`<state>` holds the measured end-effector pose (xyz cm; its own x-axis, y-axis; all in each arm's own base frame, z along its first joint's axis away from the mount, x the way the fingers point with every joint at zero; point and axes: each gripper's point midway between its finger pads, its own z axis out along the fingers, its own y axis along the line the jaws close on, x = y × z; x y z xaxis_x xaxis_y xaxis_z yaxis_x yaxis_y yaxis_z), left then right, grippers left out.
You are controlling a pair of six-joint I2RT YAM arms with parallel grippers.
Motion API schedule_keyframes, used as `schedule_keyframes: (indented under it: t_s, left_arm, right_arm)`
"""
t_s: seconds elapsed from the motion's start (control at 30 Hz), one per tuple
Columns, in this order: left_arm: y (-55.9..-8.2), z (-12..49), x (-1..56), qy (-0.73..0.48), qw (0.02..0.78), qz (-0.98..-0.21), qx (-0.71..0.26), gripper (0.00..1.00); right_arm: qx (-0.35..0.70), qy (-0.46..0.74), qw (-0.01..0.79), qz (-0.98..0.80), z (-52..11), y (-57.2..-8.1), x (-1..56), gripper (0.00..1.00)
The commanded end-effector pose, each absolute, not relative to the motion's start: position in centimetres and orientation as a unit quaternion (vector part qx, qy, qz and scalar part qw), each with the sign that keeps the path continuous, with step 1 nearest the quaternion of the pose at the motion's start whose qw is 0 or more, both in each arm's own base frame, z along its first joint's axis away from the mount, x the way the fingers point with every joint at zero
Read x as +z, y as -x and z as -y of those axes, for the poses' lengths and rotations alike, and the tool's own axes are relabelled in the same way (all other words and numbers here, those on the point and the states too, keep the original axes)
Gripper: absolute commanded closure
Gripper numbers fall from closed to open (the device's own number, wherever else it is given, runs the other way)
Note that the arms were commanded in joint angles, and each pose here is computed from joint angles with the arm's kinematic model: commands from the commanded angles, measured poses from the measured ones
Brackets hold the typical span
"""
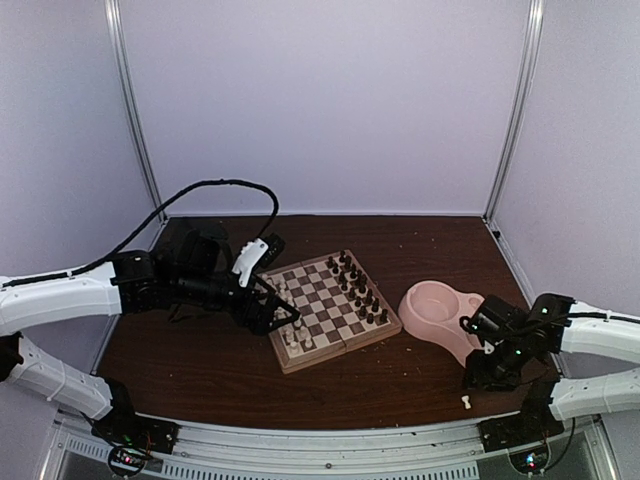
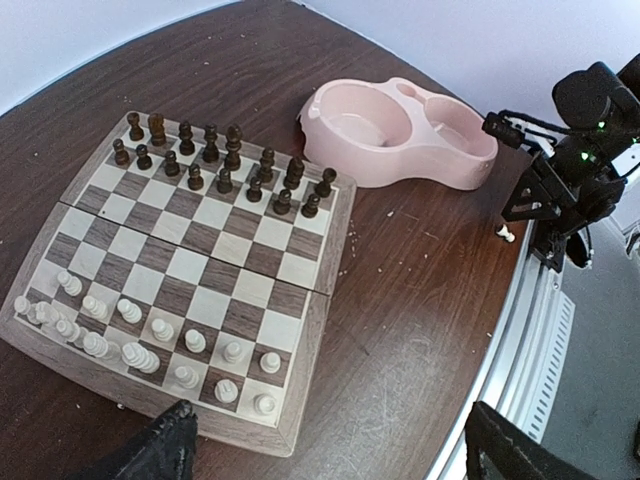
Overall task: Set up the chess pieces on the board
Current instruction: Pick up the rook from the corner of the board.
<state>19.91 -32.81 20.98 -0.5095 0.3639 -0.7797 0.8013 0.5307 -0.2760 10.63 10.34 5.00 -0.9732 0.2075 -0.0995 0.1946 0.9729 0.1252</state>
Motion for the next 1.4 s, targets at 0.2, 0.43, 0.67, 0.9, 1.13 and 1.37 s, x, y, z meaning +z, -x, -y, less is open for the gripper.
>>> schedule_keyframes:
  t_s: [0.2, 0.43, 0.67, 0.9, 1.13, 1.37]
  left_arm:
    - [-20.0, 33.3, 20.5, -0.365, 0.350, -0.798, -0.327, 0.07]
    - [-20.1, 33.7, 20.1, -0.367, 0.344, -0.801, -0.325, 0.07]
    - [-20.3, 33.9, 19.8, -0.369, 0.339, -0.803, -0.323, 0.07]
    - [-20.2, 34.0, 19.8, -0.368, 0.338, -0.804, -0.324, 0.07]
    - [-20.1, 34.1, 20.1, -0.365, 0.337, -0.803, -0.330, 0.08]
    - [-20.3, 35.8, 21.6, -0.358, 0.380, -0.780, -0.345, 0.11]
  right_arm:
    - [0.052, -0.036, 0.029, -0.998, -12.1, -9.4, 2.0, 0.46]
    - [0.052, -0.019, 0.016, -0.998, -12.7, -8.7, 0.8, 0.59]
    - [0.064, -0.009, 0.028, -0.998, -13.3, -9.2, 1.9, 0.76]
    - [0.080, -0.012, 0.059, -0.995, -13.7, -10.2, 3.2, 0.84]
    - [0.120, 0.008, 0.159, -0.980, -16.6, -14.6, 7.7, 0.83]
    - [0.244, -0.023, 0.253, -0.936, -22.7, -21.4, 14.1, 0.83]
